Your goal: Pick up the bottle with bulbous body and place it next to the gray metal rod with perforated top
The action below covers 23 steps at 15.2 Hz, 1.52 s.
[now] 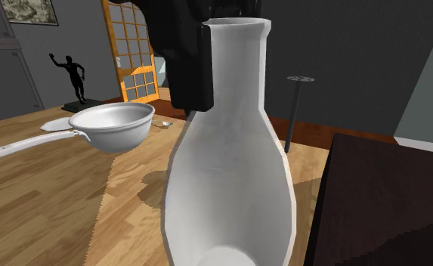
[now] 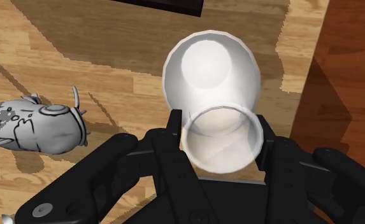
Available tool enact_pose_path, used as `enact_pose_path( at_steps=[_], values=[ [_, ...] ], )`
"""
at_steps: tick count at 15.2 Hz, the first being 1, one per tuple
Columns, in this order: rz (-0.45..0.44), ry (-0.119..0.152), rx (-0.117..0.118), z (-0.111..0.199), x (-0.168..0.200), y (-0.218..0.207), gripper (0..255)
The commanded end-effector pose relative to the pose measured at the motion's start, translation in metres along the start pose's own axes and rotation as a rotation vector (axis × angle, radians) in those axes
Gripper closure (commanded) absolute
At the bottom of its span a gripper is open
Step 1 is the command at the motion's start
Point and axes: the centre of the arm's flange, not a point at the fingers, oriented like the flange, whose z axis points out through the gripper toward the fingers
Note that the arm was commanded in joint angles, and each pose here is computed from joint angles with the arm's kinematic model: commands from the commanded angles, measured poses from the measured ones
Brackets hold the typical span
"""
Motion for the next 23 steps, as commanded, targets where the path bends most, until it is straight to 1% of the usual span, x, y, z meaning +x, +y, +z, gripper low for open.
enact_pose_path(
  at_steps=[1,23],
  values=[
    [0.0,0.0,0.0,-0.011,-0.001,0.0,255],
    [0.0,0.0,0.0,-0.127,-0.005,0.001,255]
  ],
)
